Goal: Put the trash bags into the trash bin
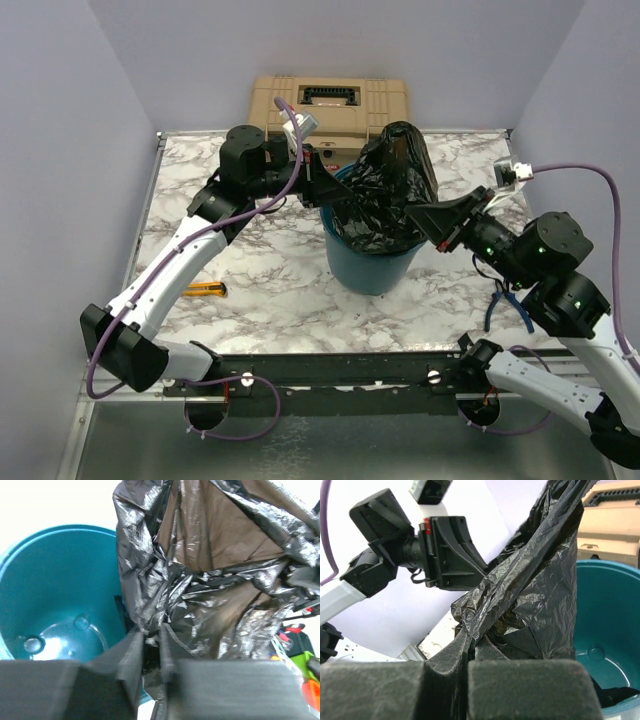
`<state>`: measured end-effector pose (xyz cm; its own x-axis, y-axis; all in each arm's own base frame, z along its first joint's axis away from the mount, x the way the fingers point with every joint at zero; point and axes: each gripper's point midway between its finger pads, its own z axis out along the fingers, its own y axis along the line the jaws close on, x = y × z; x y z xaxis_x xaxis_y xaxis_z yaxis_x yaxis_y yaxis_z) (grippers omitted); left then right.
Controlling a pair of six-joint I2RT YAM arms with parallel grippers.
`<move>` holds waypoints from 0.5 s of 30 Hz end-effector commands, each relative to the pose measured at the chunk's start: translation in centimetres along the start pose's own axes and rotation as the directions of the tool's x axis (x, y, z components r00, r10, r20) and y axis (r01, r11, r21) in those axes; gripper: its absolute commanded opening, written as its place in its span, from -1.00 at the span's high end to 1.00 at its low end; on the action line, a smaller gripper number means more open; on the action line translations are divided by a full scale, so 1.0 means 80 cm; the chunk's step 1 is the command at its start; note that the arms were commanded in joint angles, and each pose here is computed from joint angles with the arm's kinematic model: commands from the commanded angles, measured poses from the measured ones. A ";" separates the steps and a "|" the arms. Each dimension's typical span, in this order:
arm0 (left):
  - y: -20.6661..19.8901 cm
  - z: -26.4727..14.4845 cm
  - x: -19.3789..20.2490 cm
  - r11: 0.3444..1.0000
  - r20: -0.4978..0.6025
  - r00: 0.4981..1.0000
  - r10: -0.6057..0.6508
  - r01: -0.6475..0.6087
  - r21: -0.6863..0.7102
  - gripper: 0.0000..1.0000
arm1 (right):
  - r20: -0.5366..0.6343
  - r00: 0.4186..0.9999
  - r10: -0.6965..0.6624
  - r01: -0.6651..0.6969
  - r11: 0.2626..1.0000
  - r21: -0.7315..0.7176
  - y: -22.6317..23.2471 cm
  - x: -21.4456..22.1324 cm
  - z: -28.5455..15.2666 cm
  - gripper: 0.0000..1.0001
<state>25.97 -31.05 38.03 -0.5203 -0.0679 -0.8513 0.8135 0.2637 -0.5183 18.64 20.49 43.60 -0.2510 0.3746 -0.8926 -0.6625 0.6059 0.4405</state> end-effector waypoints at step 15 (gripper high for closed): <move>-0.035 -0.024 -0.038 0.997 0.110 0.991 0.081 -0.082 0.004 1.00 | 0.026 0.984 0.178 -0.175 0.915 0.364 -0.081 0.033 -0.051 -0.15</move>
<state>24.76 -30.29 40.45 -0.4641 -0.1059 -0.8794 0.8444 0.2468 -0.4754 19.65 15.73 37.61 -0.3515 0.4442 -0.8241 -0.3532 0.7523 0.5562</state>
